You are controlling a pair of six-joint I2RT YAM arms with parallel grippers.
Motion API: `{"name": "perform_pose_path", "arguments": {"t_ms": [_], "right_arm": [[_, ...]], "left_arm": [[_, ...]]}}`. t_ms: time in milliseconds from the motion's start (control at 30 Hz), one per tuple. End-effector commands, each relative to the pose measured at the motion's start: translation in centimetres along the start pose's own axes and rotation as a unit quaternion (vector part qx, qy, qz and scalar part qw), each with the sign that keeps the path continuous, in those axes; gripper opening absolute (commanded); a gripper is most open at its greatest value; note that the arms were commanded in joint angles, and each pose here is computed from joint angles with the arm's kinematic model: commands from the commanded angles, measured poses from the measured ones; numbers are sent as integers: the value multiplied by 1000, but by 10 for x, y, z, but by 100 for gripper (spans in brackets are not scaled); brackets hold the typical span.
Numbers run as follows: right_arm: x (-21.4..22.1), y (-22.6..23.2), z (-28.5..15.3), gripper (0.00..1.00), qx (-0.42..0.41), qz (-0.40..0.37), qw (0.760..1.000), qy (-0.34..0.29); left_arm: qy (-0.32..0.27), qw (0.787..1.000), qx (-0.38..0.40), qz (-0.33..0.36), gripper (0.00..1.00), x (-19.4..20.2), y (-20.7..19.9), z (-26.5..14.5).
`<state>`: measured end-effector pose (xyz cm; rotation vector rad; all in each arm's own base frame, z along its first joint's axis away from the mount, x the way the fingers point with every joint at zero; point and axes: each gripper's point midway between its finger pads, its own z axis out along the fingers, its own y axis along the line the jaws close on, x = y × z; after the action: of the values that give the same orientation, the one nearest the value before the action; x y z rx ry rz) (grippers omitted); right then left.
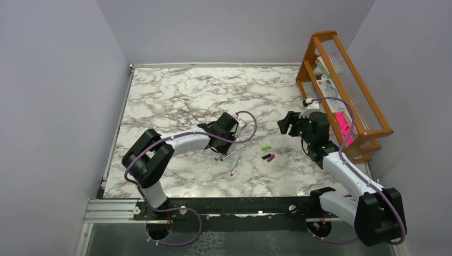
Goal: Insert the pens into the pen caps
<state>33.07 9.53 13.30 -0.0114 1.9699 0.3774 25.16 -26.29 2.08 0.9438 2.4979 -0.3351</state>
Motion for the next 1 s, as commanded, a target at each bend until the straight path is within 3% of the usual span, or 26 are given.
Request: {"name": "perform_pose_path", "arguments": {"t_ms": [0, 167, 267, 533, 633, 967], "right_arm": [[-12, 27, -7, 65, -68, 11, 998, -8], [-1, 73, -14, 69, -196, 76, 978, 12], [-5, 93, -20, 70, -256, 110, 960, 0], [-11, 123, -27, 71, -310, 144, 940, -4], [-18, 134, -31, 71, -327, 151, 933, -7], [-12, 158, -19, 66, -321, 133, 937, 16]], "left_arm": [[-45, 998, 38, -5, 0, -21, -16, -13], [-190, 974, 125, 0, 0, -77, -49, -55], [-241, 956, 166, -3, 0, -92, -63, -74], [-281, 941, 189, 3, 0, -104, -72, -87], [-263, 948, 181, 7, 0, -104, -69, -78], [-274, 940, 204, 12, 0, -114, -78, -88]]}}
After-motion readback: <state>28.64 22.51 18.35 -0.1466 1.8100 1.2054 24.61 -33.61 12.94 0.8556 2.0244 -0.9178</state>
